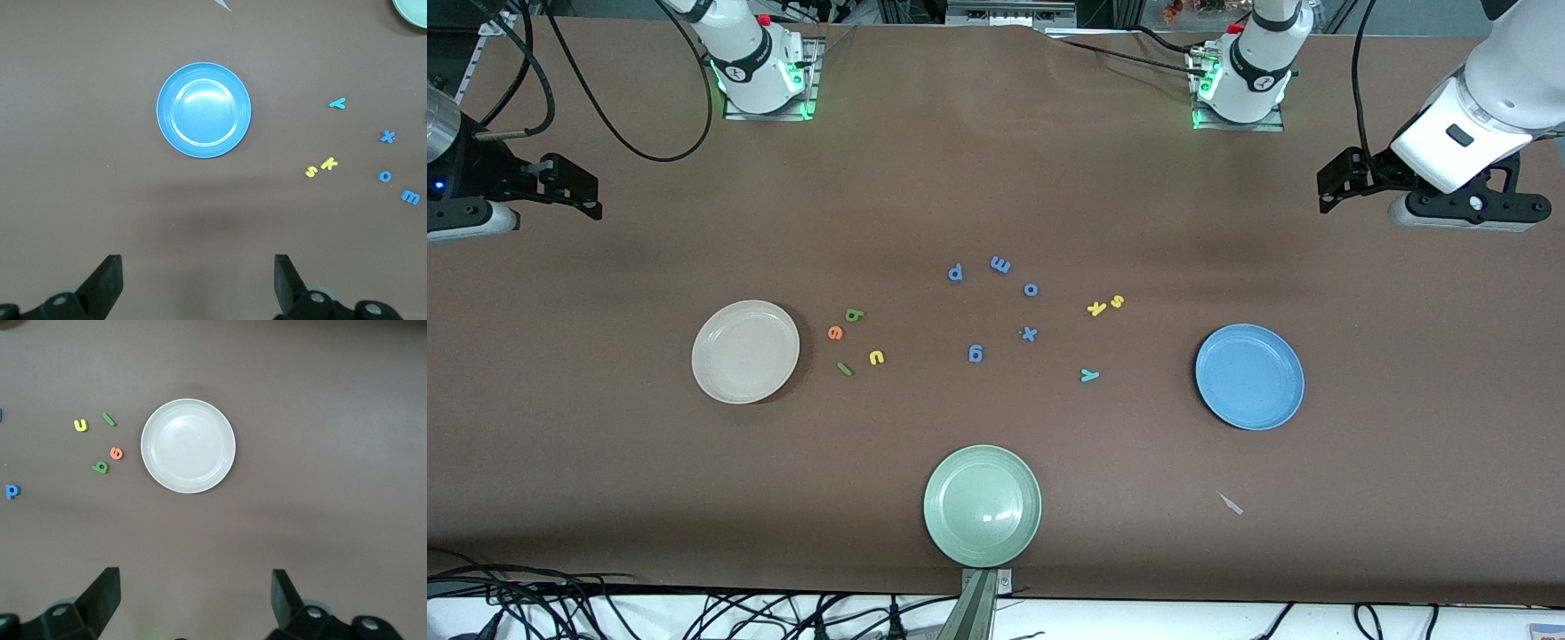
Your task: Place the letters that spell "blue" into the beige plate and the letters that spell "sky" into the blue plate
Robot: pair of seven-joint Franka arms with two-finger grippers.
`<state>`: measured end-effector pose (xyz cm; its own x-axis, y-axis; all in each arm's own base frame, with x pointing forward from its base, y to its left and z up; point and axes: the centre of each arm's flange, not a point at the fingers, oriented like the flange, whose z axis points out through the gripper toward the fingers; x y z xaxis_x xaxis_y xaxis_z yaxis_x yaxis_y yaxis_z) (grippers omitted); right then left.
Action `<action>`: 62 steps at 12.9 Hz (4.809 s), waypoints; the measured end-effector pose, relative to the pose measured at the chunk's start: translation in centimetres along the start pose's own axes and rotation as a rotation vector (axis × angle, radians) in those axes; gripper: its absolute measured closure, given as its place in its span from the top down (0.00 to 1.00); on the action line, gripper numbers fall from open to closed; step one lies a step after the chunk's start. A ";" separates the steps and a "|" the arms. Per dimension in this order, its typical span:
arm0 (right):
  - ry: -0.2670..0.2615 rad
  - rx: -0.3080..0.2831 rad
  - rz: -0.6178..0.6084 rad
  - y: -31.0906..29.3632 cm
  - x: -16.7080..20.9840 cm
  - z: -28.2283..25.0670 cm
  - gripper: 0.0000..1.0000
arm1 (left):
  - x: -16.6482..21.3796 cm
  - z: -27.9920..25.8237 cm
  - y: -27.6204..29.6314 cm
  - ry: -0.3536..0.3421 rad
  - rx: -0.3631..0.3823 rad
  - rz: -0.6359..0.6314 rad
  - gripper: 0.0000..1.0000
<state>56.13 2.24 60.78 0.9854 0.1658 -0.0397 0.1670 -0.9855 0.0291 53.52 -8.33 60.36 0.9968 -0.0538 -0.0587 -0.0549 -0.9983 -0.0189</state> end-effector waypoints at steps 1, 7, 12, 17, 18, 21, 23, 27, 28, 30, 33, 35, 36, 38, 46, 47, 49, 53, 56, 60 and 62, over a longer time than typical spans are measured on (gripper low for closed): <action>0.001 0.000 0.000 0.0 0.0 0.0 1.00 | 0.0 0.0 0.0 0.000 0.000 0.000 1.00; 0.008 0.000 -0.012 -0.7 0.2 -0.1 1.00 | 0.0 0.0 0.0 0.000 0.000 0.000 1.00; 0.010 0.000 -0.012 -0.7 0.2 -0.1 1.00 | 0.0 0.0 0.0 0.000 0.000 0.000 1.00; 0.010 -0.001 -0.012 -0.7 0.2 -0.1 1.00 | 0.0 0.0 0.0 0.000 0.000 0.000 1.00; 0.010 -0.001 -0.012 -0.7 0.2 -0.1 1.00 | 0.0 0.0 0.0 0.000 0.000 0.000 1.00; 0.010 -0.001 -0.012 -0.7 0.2 -0.1 1.00 | 0.0 0.0 0.0 0.000 0.000 0.000 1.00; 0.010 -0.001 -0.012 -0.7 0.2 -0.1 1.00 | 0.0 0.0 0.0 0.000 0.000 0.000 1.00; 0.012 -0.001 -0.012 -0.7 0.2 -0.1 1.00 | 0.0 0.0 0.0 0.000 0.000 0.000 1.00; 0.013 -0.001 -0.012 -0.7 0.2 -0.1 1.00 | 0.0 0.0 0.0 0.000 0.000 0.000 1.00; 0.013 -0.001 -0.012 -0.7 0.2 -0.1 1.00 | 0.0 0.0 0.0 0.000 0.000 0.000 1.00; 0.026 -0.003 -0.012 -0.6 0.4 -0.3 1.00 | 0.0 0.0 -0.1 0.000 0.000 -0.001 1.00; 0.038 -0.004 -0.012 -0.6 0.5 -0.4 1.00 | 0.1 0.0 0.2 0.001 0.000 0.006 1.00; 0.039 -0.005 -0.011 -0.6 0.5 -0.3 1.00 | 0.2 0.2 0.7 -0.004 -0.001 0.015 1.00; 0.039 -0.005 -0.010 -0.5 0.5 -0.3 1.00 | 0.7 1.6 2.8 -0.029 -0.001 0.055 1.00; 0.043 0.003 0.009 0.2 0.5 -0.2 1.00 | 5.6 18.2 13.8 -0.258 -0.005 0.240 1.00; 0.036 0.006 0.012 0.3 0.7 0.1 1.00 | 5.5 19.6 16.2 -0.255 -0.005 0.277 1.00; 0.002 0.011 0.000 -0.1 1.7 2.1 1.00 | 5.1 22.3 21.0 -0.230 -0.009 0.349 1.00; -0.039 0.030 -0.097 -6.6 6.6 10.1 1.00 | 5.2 28.8 25.1 -0.194 -0.018 0.428 1.00; -0.043 0.027 -0.011 -13.2 9.3 15.8 1.00 | 4.0 32.6 25.5 -0.145 -0.021 0.518 1.00; 0.037 0.048 0.121 -21.8 11.3 24.1 1.00 | 2.0 37.6 25.1 -0.065 -0.050 0.613 1.00; 0.089 0.085 0.149 -23.9 10.3 29.5 1.00 | 1.3 39.7 25.1 -0.062 -0.057 0.634 1.00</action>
<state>61.29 26.51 30.21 0.9987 0.0170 0.0473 0.0196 -0.9982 -0.0561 51.18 -32.55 20.19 0.7666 -0.6344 -0.0989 -0.6279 -0.7730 0.0912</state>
